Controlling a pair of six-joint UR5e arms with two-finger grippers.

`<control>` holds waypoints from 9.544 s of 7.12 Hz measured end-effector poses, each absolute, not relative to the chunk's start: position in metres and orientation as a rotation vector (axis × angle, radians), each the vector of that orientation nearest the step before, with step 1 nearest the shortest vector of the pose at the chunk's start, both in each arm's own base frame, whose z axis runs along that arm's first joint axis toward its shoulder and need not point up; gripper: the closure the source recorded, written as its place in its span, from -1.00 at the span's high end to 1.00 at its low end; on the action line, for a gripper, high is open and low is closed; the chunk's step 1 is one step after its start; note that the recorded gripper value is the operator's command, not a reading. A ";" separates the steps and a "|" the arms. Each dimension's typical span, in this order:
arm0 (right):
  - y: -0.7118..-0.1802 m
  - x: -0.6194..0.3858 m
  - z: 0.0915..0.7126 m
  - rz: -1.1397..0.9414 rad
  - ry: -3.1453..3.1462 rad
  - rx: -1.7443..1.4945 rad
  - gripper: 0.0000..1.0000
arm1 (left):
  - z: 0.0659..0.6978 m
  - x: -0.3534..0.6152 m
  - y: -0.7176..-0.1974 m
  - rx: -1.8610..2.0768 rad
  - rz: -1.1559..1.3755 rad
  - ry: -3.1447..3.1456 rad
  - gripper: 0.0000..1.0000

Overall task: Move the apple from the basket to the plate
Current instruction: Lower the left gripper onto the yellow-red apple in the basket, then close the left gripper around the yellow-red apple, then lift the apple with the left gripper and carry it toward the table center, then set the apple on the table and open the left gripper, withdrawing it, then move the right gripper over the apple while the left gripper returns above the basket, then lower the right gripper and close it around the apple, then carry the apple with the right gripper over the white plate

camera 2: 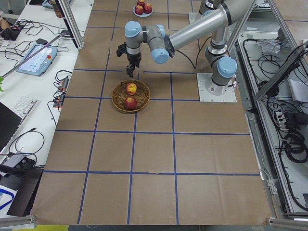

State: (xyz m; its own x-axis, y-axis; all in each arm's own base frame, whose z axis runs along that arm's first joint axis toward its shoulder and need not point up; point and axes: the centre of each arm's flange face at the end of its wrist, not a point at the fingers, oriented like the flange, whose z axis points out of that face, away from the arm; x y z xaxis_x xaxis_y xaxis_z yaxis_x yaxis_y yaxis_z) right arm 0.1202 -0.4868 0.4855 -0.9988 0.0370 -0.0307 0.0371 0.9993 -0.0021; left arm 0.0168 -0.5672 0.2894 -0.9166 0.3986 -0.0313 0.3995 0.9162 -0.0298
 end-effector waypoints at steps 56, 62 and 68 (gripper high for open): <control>-0.574 0.373 0.199 -0.039 3.185 -0.005 0.91 | 0.456 -0.137 -0.437 0.255 -0.077 3.151 0.97; -0.585 0.374 0.199 -0.140 3.162 0.000 0.07 | 0.460 -0.137 -0.442 0.253 -0.086 3.148 0.97; -0.611 0.219 0.330 -0.096 3.182 -0.028 0.05 | 0.463 -0.136 -0.444 0.251 -0.094 3.147 0.97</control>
State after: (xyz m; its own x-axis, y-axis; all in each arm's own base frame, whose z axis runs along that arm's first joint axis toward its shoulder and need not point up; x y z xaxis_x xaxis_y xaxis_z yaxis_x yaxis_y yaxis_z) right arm 0.2194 -0.6108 0.3297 -0.9990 -0.0160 0.0429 -0.0186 0.9980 -0.0597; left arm -0.1359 -0.4443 0.4628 -0.9872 0.1590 0.0116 0.1580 0.9856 -0.0609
